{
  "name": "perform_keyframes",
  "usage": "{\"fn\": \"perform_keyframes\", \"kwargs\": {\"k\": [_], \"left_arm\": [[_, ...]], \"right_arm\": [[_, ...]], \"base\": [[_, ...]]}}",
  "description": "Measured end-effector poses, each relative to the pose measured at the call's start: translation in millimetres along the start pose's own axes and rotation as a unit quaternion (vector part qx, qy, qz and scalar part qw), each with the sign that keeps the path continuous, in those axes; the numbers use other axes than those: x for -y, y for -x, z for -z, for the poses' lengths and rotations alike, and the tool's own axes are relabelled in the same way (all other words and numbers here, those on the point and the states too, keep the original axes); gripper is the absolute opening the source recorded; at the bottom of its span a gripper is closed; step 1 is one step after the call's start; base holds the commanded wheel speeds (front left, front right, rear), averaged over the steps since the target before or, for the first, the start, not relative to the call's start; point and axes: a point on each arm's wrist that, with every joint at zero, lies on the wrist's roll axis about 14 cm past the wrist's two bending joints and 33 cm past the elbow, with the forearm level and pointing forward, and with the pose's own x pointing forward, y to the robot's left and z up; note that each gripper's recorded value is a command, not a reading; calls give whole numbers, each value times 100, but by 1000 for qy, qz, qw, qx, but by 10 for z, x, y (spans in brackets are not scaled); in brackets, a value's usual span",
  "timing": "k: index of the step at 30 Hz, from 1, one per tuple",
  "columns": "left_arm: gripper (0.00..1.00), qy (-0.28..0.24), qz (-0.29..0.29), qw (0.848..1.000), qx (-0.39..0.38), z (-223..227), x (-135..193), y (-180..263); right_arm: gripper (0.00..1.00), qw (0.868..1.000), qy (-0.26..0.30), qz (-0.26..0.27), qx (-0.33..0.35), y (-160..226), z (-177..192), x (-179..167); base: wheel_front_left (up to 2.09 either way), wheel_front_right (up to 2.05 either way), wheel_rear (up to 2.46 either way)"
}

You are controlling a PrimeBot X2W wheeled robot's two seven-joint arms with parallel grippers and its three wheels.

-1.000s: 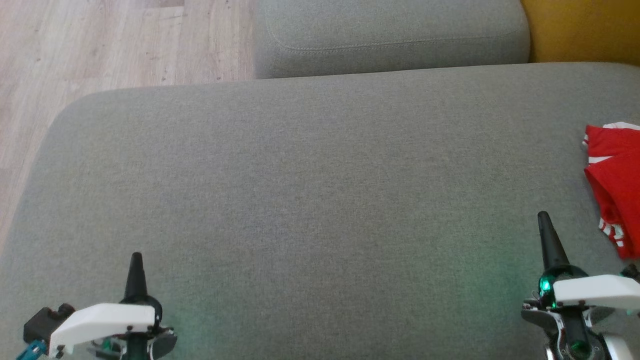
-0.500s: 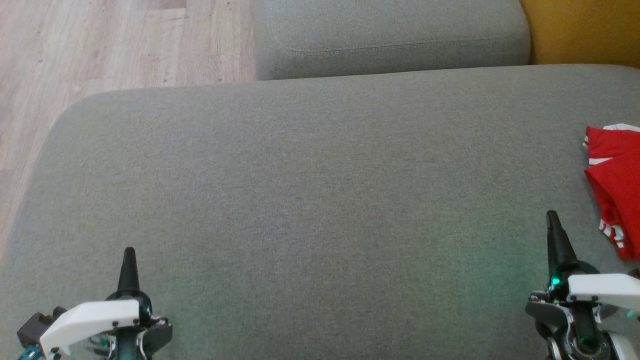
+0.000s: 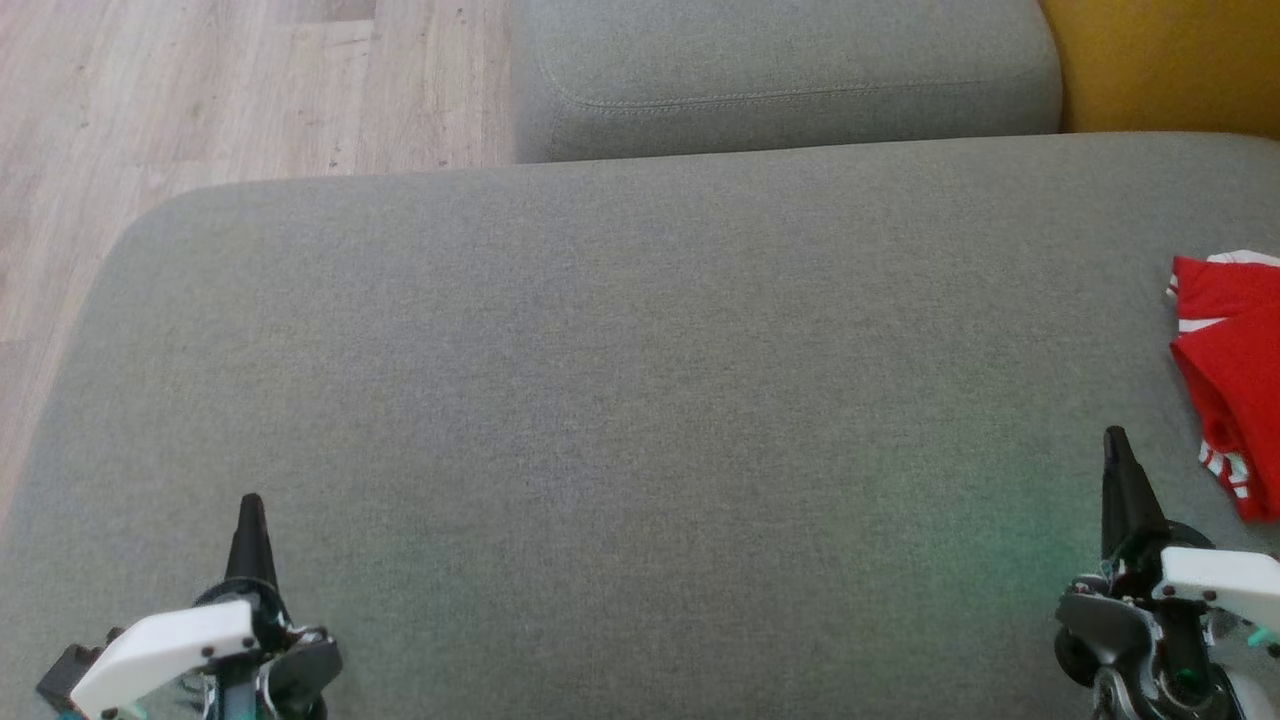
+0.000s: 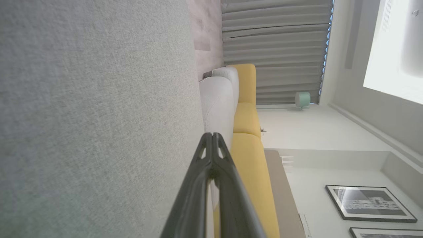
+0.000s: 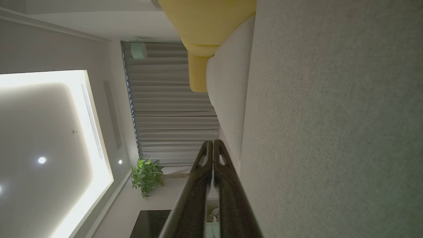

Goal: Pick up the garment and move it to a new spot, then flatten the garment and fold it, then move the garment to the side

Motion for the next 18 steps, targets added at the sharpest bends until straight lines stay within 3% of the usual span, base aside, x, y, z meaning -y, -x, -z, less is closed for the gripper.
{"fn": "perform_keyframes", "kwargs": {"k": [4, 18], "left_arm": [[0, 23, 13, 1000, 7, -39, 56, -15], [0, 25, 18, 999, 8, -40, 86, -32]], "right_arm": [[0, 1000, -22, -1, 6, -18, -28, -5], [0, 1000, -25, -8, 10, -46, -53, -50]], "base": [[0, 0, 0], [0, 0, 0]]}}
